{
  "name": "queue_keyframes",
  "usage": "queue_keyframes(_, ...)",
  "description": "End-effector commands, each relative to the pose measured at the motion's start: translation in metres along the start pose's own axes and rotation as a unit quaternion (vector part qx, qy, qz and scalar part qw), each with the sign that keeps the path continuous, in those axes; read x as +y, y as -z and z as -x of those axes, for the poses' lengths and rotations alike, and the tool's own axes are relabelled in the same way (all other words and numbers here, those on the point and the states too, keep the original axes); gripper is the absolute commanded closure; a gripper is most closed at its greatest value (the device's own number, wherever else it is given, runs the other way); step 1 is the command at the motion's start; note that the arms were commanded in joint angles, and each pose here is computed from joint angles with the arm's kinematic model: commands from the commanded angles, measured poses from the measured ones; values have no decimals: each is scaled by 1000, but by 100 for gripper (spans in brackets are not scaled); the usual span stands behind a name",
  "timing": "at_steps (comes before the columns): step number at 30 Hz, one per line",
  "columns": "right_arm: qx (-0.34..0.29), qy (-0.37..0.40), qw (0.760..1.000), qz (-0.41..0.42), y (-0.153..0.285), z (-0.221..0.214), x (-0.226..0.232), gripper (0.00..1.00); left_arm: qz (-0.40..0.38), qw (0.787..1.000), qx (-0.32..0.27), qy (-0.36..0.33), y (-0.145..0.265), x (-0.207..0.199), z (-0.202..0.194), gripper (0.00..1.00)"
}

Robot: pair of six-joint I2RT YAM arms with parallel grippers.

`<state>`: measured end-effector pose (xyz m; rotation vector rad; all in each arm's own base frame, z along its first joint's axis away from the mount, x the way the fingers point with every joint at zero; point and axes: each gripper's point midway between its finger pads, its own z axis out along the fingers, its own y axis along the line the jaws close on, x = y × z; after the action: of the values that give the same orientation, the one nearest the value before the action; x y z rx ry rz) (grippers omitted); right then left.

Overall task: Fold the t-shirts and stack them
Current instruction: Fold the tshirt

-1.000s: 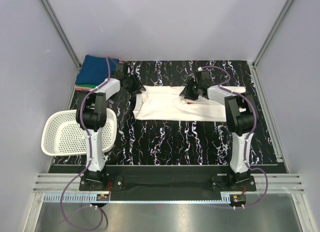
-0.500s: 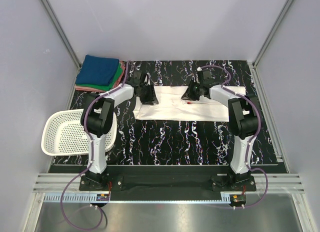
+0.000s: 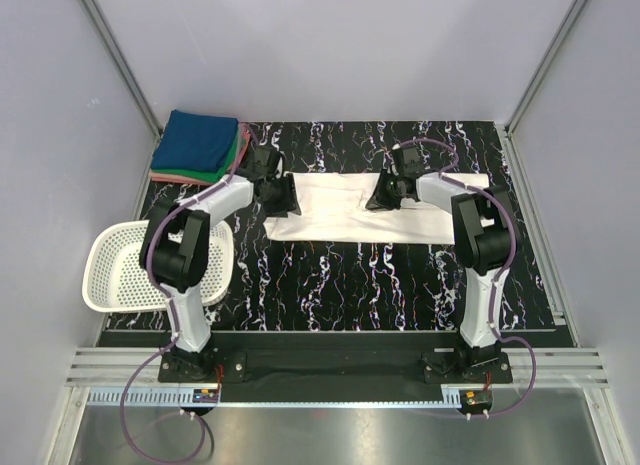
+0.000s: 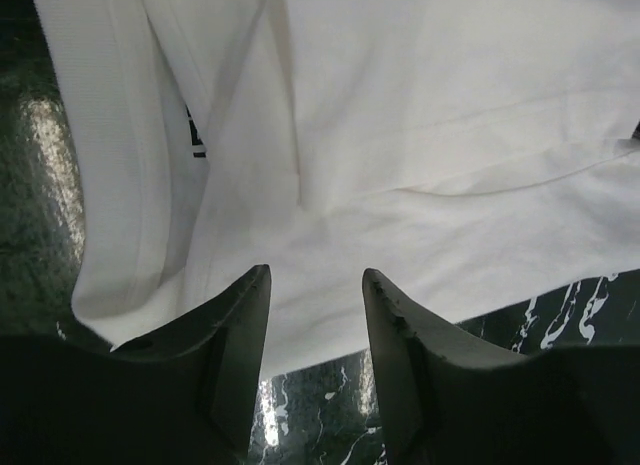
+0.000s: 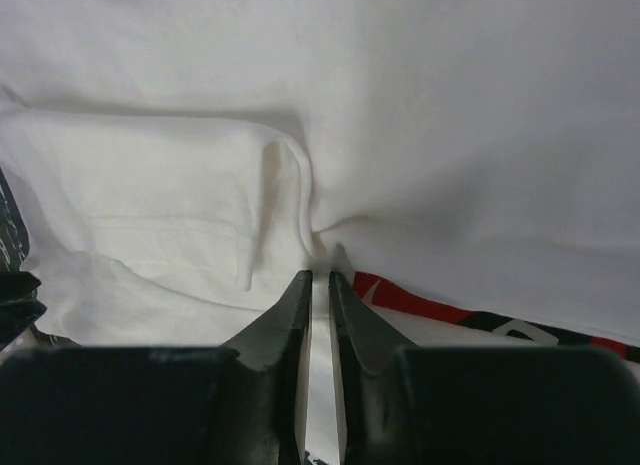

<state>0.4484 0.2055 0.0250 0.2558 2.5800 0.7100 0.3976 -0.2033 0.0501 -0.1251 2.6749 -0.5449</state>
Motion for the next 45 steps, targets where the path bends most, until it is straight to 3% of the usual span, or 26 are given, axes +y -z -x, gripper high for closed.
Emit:
queue_keyframes(1, -40, 32, 999, -3, 35, 22, 18, 81, -8, 998, -49, -38, 36, -19, 20, 53)
queue_keyframes(6, -37, 30, 999, 7, 59, 14, 26, 79, -20, 999, -31, -36, 26, -19, -24, 50)
queue_keyframes(11, -45, 26, 999, 17, 74, 5, 28, 79, 9, 1000, 0, -6, 1, 12, -62, 50)
queue_keyframes(17, -55, 32, 998, 5, 92, -4, 21, 79, 28, 1000, -12, 2, 1, 19, -57, 50)
queue_keyframes(22, -76, 39, 996, 2, 103, 7, 26, 79, 24, 999, -40, -2, 28, 8, -40, 50)
queue_keyframes(28, -74, 50, 996, -25, 89, 46, 23, 94, 46, 997, -70, 0, 43, 12, -29, 53)
queue_keyframes(32, -93, 44, 994, -34, 83, 81, 20, 96, 56, 996, -62, 7, 27, 21, -35, 62)
queue_keyframes(36, -88, 18, 994, -61, 71, 97, -6, 97, 67, 997, -40, 14, 5, 29, -41, 87)
queue_keyframes(41, -97, -8, 993, -62, 78, 106, -24, 96, 72, 997, -24, 21, -14, 28, -30, 88)
queue_keyframes(45, -111, -5, 992, -62, 95, 107, -24, 96, 75, 996, -44, 23, -21, 20, 9, 83)
